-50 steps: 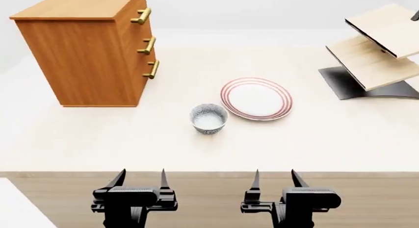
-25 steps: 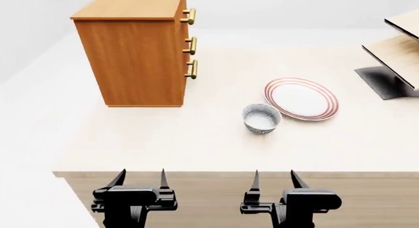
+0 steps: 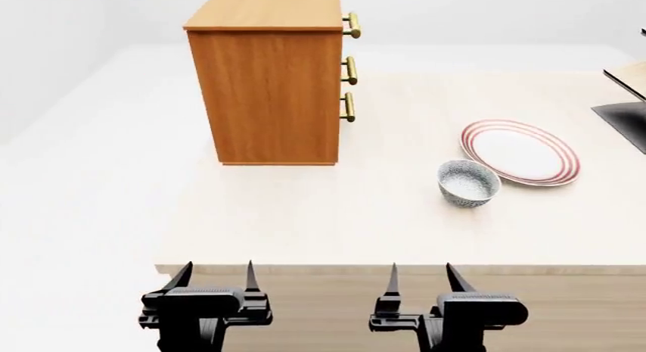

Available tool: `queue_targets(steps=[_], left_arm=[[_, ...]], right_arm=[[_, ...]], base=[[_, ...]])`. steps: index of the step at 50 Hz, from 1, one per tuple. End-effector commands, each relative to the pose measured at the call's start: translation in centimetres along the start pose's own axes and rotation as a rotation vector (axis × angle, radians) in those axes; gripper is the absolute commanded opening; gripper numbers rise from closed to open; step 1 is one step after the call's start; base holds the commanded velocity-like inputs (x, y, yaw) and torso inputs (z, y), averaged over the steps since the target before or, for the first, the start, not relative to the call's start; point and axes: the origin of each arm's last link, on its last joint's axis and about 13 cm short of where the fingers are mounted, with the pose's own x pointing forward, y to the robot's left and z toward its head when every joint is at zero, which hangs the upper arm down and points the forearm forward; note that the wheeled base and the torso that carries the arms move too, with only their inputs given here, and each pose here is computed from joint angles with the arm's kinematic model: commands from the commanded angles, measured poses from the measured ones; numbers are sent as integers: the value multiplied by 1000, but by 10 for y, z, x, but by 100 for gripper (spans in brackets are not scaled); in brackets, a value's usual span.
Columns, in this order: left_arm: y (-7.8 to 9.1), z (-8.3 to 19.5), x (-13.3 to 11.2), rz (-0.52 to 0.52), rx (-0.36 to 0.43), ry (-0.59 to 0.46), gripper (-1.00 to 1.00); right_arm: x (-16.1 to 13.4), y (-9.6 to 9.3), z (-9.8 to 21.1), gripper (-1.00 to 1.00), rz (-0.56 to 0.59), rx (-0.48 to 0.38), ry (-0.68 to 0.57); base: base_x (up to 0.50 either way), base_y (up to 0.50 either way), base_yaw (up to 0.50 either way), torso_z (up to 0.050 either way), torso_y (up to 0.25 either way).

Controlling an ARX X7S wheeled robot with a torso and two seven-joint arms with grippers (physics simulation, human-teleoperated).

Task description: Open the top drawer of the cabinet and put the bowl in it.

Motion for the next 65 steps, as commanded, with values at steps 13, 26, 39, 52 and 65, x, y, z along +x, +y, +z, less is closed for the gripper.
queue_targets(steps=[13, 26, 39, 52, 65], left_arm=[[0, 2, 0, -27, -44, 2, 100], [1, 5, 1, -26, -52, -5, 100], [2, 7, 1, -25, -59, -14, 100], [53, 53, 65, 344, -34, -188, 100], [159, 112, 163, 976, 236, -211, 100]], right_arm=[[0, -1, -1, 100, 11, 21, -1], [-1, -1, 0, 100, 15, 25, -4], [-2, -1, 0, 100, 16, 29, -7], [-7, -4, 8, 100, 12, 27, -30], [5, -36, 131, 100, -41, -97, -294]], base=[[0, 0, 0, 42, 39], [0, 0, 0, 50, 42], [0, 0, 0, 50, 37], [0, 0, 0, 40, 22], [0, 0, 0, 0, 0]])
